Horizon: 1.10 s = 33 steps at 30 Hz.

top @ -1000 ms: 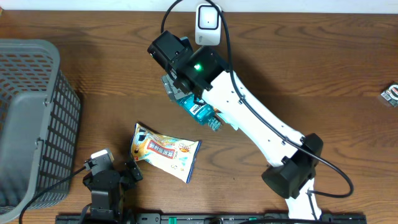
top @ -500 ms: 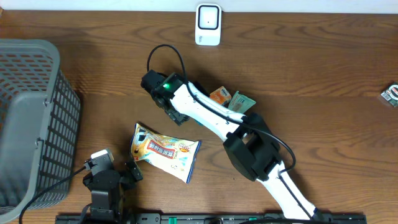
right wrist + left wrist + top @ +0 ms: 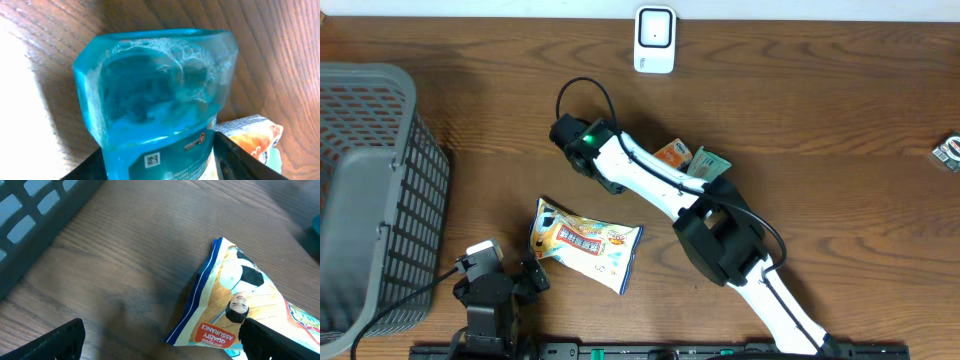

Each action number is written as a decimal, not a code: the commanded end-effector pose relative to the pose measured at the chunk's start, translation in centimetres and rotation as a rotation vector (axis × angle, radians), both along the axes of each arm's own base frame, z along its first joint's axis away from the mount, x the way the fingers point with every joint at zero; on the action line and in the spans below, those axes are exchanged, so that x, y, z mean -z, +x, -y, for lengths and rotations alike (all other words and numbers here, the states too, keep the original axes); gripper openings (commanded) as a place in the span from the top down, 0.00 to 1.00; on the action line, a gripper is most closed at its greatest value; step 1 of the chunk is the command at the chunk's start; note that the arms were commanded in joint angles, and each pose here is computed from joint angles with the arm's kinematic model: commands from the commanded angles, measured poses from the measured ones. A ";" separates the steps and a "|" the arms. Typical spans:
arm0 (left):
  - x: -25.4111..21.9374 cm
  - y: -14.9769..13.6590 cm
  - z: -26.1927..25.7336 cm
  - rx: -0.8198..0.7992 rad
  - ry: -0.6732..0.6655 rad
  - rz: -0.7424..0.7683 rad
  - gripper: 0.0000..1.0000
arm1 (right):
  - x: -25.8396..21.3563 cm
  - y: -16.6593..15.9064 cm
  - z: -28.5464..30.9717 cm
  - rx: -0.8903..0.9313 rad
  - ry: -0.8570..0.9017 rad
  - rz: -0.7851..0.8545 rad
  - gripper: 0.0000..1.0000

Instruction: Scan the item barcode

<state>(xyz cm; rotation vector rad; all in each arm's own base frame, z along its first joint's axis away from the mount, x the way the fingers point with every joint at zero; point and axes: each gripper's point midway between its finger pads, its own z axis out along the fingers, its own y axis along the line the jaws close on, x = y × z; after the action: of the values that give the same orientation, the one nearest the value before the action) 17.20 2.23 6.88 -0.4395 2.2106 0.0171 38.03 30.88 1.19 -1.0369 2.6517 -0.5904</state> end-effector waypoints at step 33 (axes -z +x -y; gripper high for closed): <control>1.2 -1.1 -0.3 0.008 0.029 -0.071 0.02 | -2.2 -1.3 -0.5 -0.113 0.378 -0.480 0.53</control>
<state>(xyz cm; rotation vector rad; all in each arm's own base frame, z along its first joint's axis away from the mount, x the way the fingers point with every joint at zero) 17.20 2.22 6.88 -0.4393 2.2107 0.0166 36.56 31.20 3.67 -1.3133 2.9028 0.1802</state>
